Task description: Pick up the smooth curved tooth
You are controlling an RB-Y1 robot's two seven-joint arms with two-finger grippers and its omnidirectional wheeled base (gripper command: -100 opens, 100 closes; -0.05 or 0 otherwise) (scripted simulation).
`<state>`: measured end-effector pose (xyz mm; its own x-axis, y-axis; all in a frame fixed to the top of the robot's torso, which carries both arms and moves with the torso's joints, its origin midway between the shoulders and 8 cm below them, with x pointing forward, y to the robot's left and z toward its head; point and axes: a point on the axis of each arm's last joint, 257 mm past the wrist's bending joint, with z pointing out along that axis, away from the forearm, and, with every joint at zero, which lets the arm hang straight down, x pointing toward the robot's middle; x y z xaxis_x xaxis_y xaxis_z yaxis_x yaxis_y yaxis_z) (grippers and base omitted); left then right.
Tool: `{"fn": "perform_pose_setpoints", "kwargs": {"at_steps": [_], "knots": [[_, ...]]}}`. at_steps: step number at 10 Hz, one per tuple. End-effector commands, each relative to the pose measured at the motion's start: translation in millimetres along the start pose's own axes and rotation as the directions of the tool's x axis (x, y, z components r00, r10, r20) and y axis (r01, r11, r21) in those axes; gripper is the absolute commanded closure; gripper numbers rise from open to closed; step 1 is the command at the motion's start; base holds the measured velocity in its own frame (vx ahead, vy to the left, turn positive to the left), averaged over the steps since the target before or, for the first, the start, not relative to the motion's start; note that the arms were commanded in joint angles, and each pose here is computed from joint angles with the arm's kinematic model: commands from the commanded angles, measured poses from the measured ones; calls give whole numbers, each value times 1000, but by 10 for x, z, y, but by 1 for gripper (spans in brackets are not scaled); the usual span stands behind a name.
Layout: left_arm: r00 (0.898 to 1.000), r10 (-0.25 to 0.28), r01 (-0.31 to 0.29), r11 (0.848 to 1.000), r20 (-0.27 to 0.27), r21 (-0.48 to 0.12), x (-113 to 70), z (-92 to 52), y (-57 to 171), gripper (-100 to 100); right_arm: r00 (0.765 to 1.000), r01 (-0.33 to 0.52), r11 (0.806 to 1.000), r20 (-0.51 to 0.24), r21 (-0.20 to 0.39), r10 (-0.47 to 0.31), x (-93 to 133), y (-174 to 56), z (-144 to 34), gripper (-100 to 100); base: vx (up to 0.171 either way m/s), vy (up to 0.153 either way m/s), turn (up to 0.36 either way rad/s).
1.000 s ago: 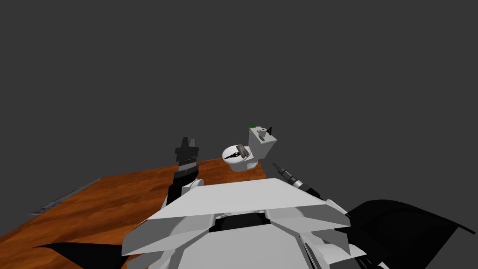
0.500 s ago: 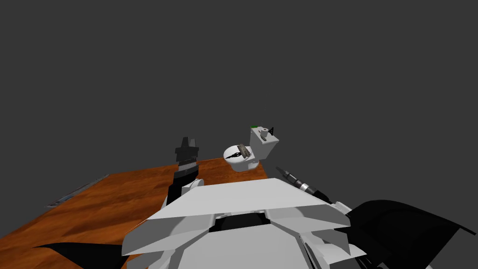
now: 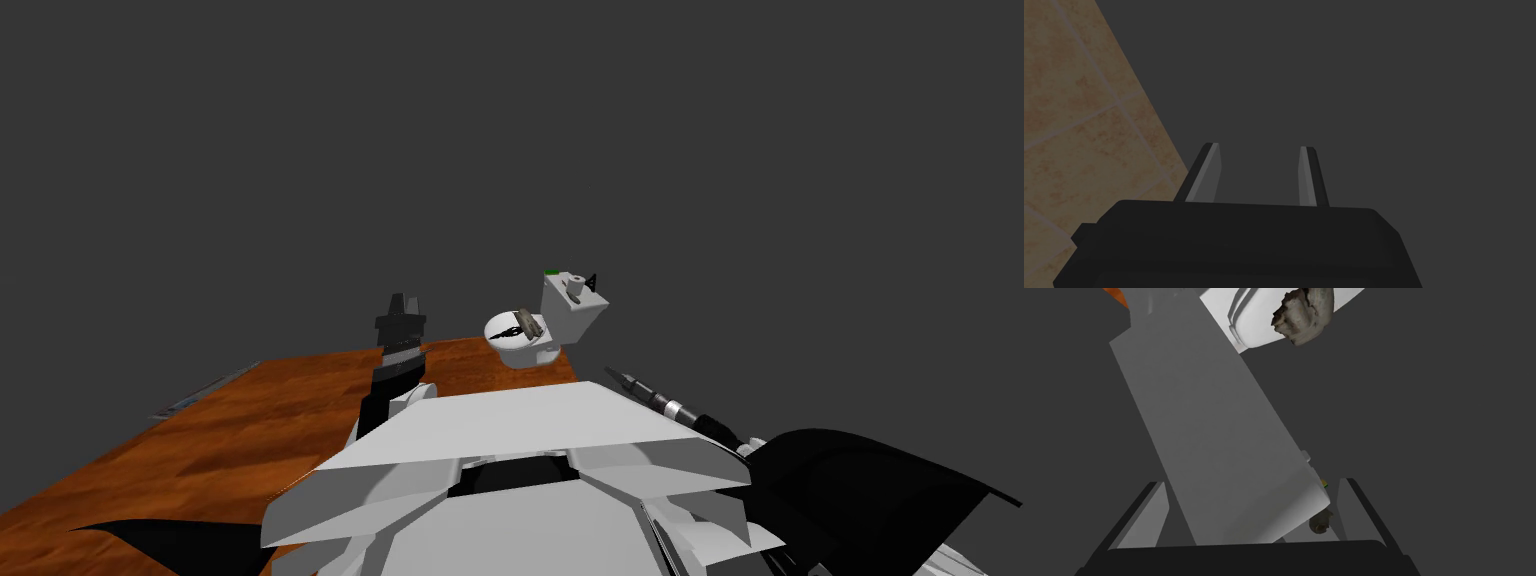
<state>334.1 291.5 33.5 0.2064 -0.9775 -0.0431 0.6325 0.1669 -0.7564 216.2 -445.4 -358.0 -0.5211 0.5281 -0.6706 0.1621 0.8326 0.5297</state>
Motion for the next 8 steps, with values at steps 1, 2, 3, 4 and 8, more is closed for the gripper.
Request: {"fn": "perform_pose_setpoints", "kwargs": {"at_steps": [1, 2, 3, 4, 8], "knots": [[1000, 0, 0, 1000, 0, 0, 0, 0, 0, 0, 999, 35, 998, -29, 46, -34, -55, -208, -56, -100, 22, 60, 81], [1000, 0, 0, 1000, 0, 0, 0, 0, 0, 0, 998, 46, 998, -35, 46, -45, -77, -214, -59, -100, 14, 48, 50], [1000, 0, 0, 1000, 0, 0, 0, 0, 0, 0, 995, 80, 993, -59, 81, -75, -140, -389, -123, -100, 19, 71, 114], [1000, 0, 0, 1000, 0, 0, 0, 0, 0, 0, 992, 104, 988, -77, 117, -95, -198, -556, -186, -100, 45, 85, 201], [1000, 0, 0, 1000, 0, 0, 0, 0, 0, 0, 976, 196, 963, -130, 182, -174, -471, -885, -318, -100, 44, 73, 90]]}}
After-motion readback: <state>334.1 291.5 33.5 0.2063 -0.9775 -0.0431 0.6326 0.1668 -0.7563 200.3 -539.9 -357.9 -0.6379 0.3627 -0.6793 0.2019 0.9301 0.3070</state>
